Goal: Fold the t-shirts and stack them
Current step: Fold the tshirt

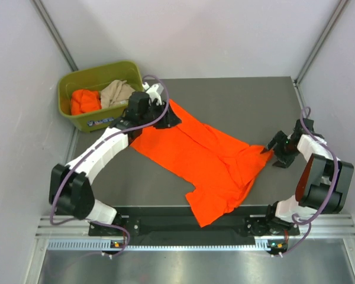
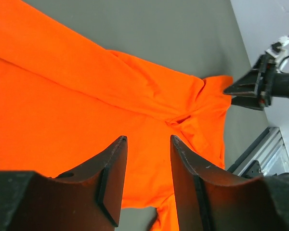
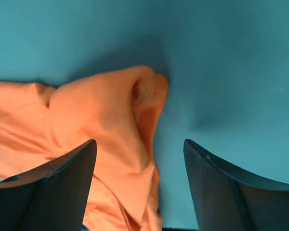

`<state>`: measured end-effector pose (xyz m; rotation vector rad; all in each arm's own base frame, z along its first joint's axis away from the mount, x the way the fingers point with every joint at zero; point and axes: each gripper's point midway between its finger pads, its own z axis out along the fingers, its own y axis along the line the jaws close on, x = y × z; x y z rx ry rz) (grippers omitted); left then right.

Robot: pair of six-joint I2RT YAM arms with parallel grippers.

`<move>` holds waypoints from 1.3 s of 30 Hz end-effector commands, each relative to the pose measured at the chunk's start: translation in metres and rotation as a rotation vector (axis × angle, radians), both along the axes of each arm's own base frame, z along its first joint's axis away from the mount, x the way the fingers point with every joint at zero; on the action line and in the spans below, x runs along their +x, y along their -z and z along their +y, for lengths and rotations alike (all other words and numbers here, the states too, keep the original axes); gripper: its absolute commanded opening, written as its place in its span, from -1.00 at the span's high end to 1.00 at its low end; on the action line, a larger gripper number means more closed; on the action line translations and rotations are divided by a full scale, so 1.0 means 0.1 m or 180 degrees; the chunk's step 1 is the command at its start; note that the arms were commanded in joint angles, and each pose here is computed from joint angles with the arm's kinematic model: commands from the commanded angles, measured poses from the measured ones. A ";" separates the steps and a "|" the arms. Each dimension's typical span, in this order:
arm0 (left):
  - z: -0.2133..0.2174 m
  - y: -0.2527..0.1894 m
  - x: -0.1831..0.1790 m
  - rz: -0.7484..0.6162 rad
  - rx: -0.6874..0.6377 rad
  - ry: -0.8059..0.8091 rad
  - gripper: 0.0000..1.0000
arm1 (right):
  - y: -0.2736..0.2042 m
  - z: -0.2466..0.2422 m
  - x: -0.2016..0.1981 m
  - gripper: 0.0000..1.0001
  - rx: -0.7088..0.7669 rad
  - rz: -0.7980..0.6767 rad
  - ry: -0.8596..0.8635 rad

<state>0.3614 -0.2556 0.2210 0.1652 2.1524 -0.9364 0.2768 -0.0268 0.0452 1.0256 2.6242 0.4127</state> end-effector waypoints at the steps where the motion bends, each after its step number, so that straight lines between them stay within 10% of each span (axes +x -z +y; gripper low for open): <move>1: 0.17 -0.29 -0.18 -0.0272 0.0061 -0.0055 0.09 | 0.04 -0.10 0.23 -0.42 -0.0106 -0.0250 0.0006; 5: 0.33 -0.22 -0.32 -0.0277 0.0248 -0.0140 0.09 | 0.13 -0.13 0.33 -0.19 -0.0122 -0.0314 0.0050; 11: 0.43 -0.17 -0.35 -0.0220 0.0346 -0.0251 0.09 | 0.03 -0.33 0.62 0.96 -0.0337 -0.0544 0.0164; 28: 0.63 0.06 -0.14 0.0167 0.0811 -0.0683 0.08 | -0.60 -1.16 2.68 1.00 -0.1370 -0.1052 -0.0097; 31: 0.69 0.12 -0.11 0.0199 0.0935 -0.0741 0.04 | -0.64 -1.06 2.69 0.82 -0.1298 -0.1095 -0.0150; 35: 0.63 0.36 -0.14 0.0449 0.1005 -0.0605 -0.11 | -0.65 -1.03 2.38 -0.40 -0.1313 -0.0761 -0.0146; 39: 0.60 0.69 -0.26 0.0786 0.1078 -0.0468 -0.16 | -1.02 -1.19 1.78 -0.75 -0.1767 -0.0327 -0.0067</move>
